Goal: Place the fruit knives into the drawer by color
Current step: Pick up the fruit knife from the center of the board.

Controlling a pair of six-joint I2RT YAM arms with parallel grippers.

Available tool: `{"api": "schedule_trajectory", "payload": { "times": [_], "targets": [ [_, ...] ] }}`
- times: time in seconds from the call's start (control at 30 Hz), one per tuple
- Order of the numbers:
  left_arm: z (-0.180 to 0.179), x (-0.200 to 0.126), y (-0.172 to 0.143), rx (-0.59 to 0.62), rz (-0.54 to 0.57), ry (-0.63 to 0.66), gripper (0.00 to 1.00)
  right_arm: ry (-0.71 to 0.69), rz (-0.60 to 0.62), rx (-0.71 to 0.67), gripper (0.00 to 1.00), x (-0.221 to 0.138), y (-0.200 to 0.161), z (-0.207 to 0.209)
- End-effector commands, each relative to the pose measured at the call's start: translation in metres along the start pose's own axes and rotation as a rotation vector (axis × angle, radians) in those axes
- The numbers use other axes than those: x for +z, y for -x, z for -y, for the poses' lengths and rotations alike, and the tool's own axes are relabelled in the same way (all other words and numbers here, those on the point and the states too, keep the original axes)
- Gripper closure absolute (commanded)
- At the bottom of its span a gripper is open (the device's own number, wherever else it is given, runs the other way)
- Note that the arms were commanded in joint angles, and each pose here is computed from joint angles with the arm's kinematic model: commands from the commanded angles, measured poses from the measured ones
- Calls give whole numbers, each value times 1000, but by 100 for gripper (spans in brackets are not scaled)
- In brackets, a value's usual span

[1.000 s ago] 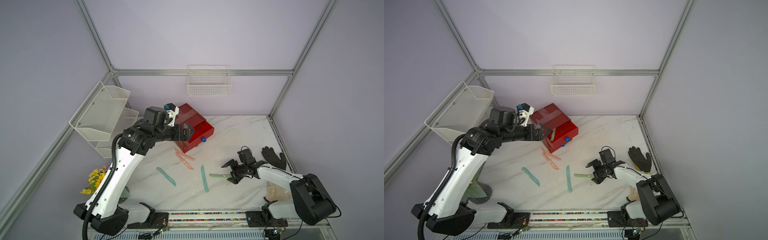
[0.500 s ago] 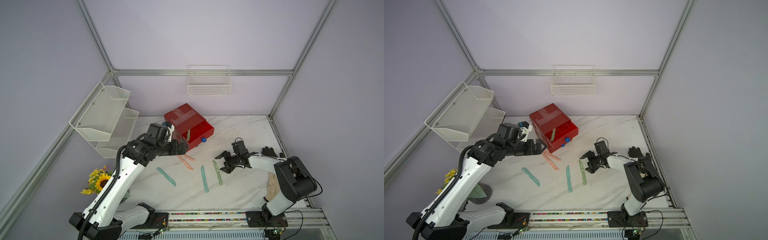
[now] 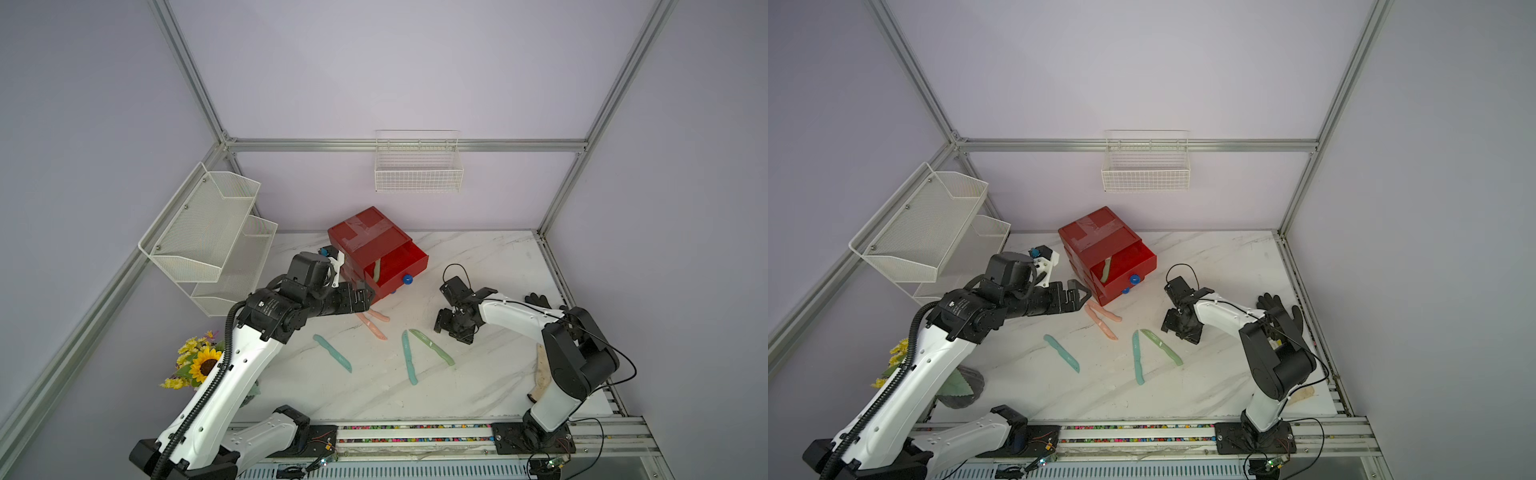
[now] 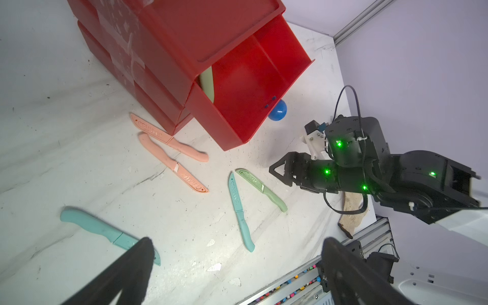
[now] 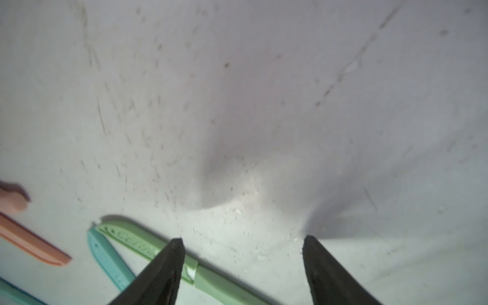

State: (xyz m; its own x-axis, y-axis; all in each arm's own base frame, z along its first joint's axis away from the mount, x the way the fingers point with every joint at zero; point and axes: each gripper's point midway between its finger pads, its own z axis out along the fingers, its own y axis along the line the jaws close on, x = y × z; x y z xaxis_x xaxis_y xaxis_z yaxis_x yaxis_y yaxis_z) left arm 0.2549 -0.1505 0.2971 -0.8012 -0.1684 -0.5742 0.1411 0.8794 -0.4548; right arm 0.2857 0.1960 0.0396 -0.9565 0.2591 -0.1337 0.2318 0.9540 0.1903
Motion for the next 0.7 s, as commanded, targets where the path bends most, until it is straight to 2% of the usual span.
{"api": "schedule_trajectory", "payload": {
  "times": [0.0, 0.07, 0.17, 0.4, 0.47, 0.57, 0.67],
  "targets": [
    [1, -7, 1, -31, 34, -20, 0, -189, 37, -303, 24, -3, -14, -4],
    [0, -6, -3, -35, 25, -22, 0, -280, 51, -390, 23, 1, -21, -7],
    [-1, -6, -4, -38, 24, -23, 0, -330, 62, -478, 23, 6, -31, -10],
    [-1, -8, -5, -33, 24, -25, 0, -423, 51, -517, 24, 15, -36, 11],
    [-2, -7, -7, -33, 19, -23, 0, -409, 46, -530, 29, 18, -37, 9],
    [-4, -6, -9, -33, 18, -17, 0, -382, 23, -527, 44, 23, -42, 8],
    [-6, -5, -10, -33, 14, -12, 0, -345, 3, -494, 54, 25, -51, 9]
  ]
}}
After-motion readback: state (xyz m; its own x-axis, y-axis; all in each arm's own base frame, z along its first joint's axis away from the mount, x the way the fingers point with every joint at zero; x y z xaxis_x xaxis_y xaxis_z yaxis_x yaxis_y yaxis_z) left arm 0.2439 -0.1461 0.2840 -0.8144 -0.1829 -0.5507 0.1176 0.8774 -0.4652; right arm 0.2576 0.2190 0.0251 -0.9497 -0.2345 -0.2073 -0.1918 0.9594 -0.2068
